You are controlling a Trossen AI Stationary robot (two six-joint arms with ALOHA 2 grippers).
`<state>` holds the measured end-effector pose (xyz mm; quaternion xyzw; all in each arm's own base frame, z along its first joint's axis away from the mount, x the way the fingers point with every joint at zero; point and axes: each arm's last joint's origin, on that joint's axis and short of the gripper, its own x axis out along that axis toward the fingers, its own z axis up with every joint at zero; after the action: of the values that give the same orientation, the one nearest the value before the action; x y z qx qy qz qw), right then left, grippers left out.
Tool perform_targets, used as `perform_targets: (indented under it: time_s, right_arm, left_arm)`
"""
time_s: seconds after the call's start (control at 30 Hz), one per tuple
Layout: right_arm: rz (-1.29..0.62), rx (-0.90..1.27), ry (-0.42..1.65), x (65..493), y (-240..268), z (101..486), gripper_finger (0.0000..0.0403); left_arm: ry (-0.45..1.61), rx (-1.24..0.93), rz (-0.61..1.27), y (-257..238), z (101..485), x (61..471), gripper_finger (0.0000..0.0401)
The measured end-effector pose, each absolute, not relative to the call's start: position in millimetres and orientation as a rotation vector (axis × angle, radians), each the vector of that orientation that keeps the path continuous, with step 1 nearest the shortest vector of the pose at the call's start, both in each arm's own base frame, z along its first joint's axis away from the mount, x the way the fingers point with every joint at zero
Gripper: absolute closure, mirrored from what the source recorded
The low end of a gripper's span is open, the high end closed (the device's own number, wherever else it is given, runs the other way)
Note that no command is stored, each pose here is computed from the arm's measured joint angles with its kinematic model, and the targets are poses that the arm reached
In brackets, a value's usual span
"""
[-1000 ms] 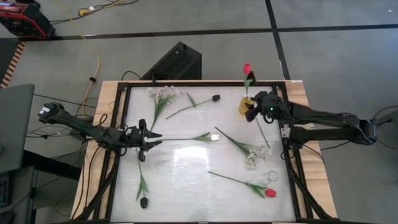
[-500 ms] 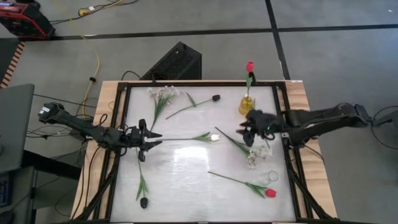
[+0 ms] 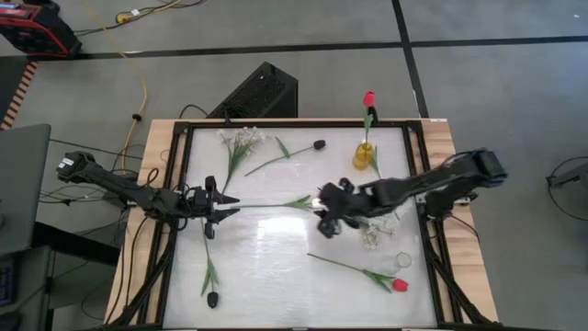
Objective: Sort flowers into vase by color
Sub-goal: Put the top black flower into the yellow flower vase
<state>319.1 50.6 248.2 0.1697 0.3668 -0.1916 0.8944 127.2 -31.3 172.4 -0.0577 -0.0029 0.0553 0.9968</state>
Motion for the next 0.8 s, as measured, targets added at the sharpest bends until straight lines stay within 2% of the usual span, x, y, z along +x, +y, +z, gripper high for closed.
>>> perform_targets:
  time_s: [0.2,0.33,0.47,0.6,0.8]
  right_arm:
    - [-0.428,0.304,0.678,385,20,238,0.0208]
    - [-0.313,0.151,0.699,426,-4,236,0.0209]
    - [-0.214,0.086,0.730,460,-31,227,0.0209]
    - [-0.207,0.046,0.775,480,-65,215,0.0209]
    - [-0.208,-0.076,0.906,489,-114,192,0.0209]
  left_arm:
    - [-0.004,-0.117,0.067,-33,172,127,0.0279]
    - [0.000,-0.117,0.064,-33,172,127,0.0279]
    - [0.005,-0.114,0.062,-33,172,127,0.0279]
    - [0.005,-0.115,0.061,-33,172,127,0.0279]
    - [0.014,-0.111,0.062,-33,171,127,0.0279]
